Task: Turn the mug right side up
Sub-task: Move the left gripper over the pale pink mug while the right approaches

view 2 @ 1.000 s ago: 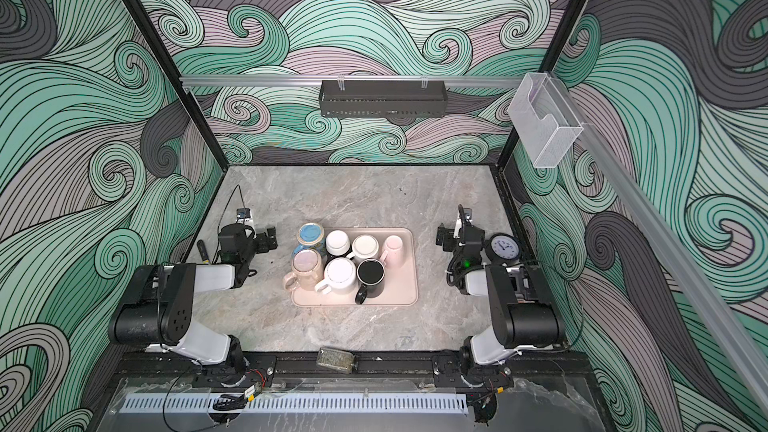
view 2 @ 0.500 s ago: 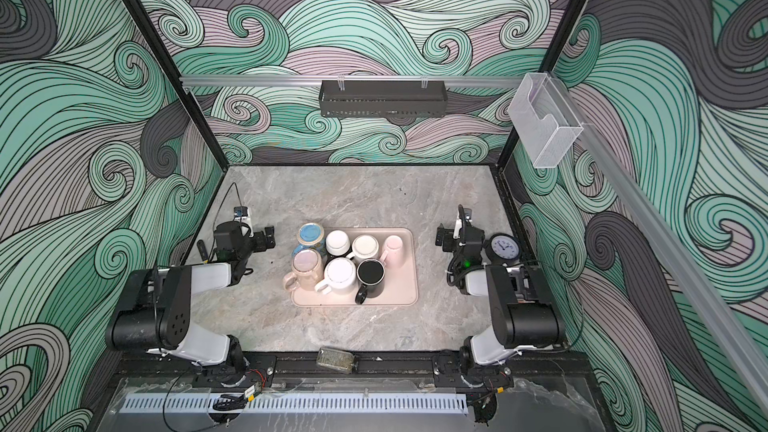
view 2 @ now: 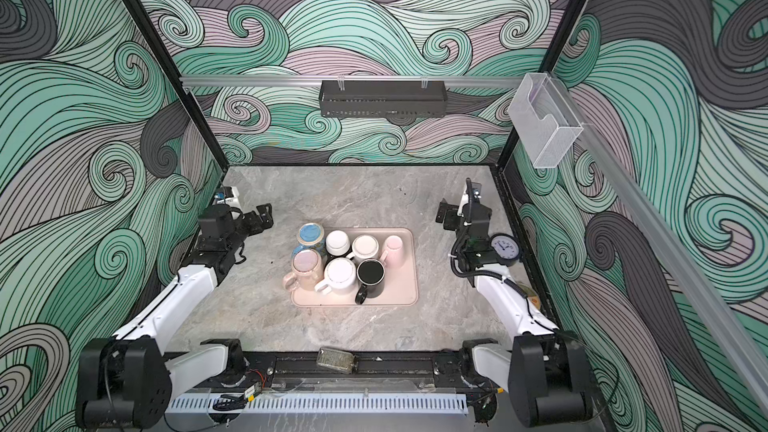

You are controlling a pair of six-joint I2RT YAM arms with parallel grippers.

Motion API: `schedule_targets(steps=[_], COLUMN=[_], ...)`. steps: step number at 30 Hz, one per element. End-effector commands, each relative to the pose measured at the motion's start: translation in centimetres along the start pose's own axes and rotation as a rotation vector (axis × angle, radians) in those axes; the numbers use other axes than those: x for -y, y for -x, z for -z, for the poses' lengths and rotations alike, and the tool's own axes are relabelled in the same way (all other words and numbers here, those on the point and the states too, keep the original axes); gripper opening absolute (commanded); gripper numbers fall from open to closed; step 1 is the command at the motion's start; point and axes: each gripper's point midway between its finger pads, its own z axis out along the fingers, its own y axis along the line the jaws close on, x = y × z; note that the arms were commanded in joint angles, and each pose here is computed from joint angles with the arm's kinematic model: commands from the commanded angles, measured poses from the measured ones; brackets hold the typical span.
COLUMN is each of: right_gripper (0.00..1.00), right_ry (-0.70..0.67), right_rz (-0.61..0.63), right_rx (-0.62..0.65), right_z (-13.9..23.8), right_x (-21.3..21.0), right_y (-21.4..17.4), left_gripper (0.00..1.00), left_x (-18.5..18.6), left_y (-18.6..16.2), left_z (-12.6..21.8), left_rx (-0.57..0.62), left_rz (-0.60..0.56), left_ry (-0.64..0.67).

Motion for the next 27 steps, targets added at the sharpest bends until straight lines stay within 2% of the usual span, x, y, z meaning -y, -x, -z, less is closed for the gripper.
schedule_targets(steps=[1,7,12,15,20,23,27], right_gripper=[0.99,0.95,0.9,0.89,0.88,0.87,0.87], right_ry=[0.142,0.292,0.349,0.344,0.342,0.335,0.319], right_rz=[-0.019,0.05,0.149,0.205,0.219,0.217,0.217], right_rx=[-0.185,-0.259,-0.259,-0.262,-0.263,-0.266,-0.282], right_z=[0.6,1.8,2.2,2.4,2.4,2.2,1.6], right_x=[-3.6,-9.0,-11.4,-12.0,-12.2,-12.3,-12.3], right_y=[-3.2,-4.6,-5.9,-6.4,-6.4,-6.4,-6.8], left_gripper=[0.98,0.98,0.92,0.91,0.92,0.92,0.93], left_x=[5.3,9.7,9.7,9.9,9.6,9.7,8.5], left_y=[-2.2,-4.6,-7.8,-9.6,-12.1,-12.9,-13.9], left_z=[3.7,10.6,14.2,15.8,16.1,15.1,13.7], left_rx=[-0.185,-0.362,-0.508,-0.582,-0.662,-0.663,-0.658], left_rz=[0.027,-0.034,-0.141,-0.146,-0.163,-0.163,-0.223], left_ry=[-0.15,-0.24,-0.21,-0.217,-0.207,-0.206,-0.146])
